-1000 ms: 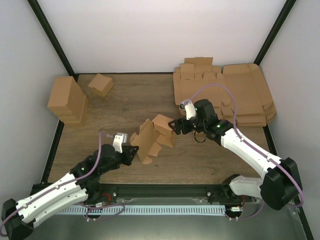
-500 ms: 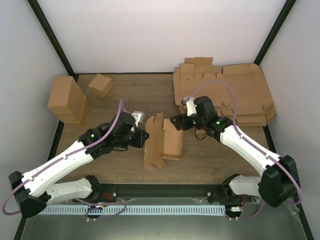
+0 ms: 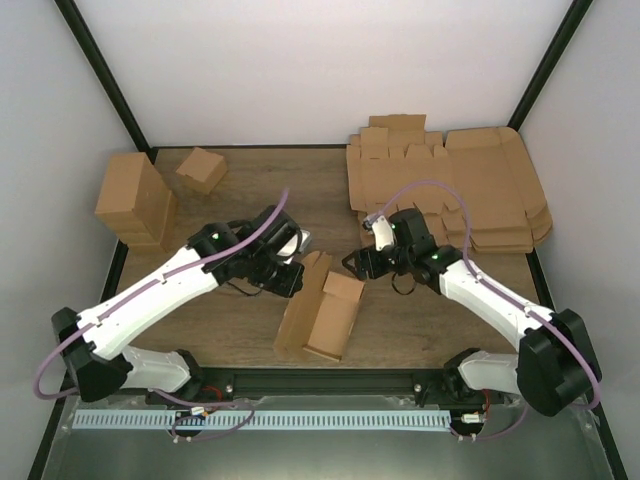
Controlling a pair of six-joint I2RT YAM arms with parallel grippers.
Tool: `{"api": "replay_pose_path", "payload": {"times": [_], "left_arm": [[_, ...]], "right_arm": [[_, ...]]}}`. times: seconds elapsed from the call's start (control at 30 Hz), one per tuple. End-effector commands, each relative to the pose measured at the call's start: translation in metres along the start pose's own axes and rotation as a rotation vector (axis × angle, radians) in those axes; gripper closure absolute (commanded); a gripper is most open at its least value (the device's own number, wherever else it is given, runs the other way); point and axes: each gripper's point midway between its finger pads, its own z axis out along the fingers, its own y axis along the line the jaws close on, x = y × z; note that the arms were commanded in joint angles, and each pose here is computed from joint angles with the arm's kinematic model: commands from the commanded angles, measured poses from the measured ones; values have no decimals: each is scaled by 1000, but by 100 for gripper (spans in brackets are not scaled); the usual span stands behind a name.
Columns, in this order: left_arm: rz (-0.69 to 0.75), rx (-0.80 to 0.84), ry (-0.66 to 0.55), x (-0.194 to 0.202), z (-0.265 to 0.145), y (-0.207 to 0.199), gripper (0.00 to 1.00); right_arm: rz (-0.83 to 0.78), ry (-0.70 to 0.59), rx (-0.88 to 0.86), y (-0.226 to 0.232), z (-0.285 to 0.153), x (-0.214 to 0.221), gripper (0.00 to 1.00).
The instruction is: Fold the paper box
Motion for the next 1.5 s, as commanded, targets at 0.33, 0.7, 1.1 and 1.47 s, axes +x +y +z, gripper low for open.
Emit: {"api": "replay_pose_path", "payload": {"times": [0.33, 0.7, 1.1, 1.47], "left_arm": [[272, -229, 108, -30, 6, 20, 89], [227, -156, 5, -51, 0, 1, 39], [92, 19, -3, -17, 14, -7, 21], [62, 42, 24, -9, 40, -4, 33]], "right_arm": [[-38, 39, -58, 39, 28, 48, 37], [-11, -124, 24, 31, -3, 22, 33], [265, -123, -11, -28, -14, -19, 35], [455, 110, -73, -59, 43, 22, 39]]}}
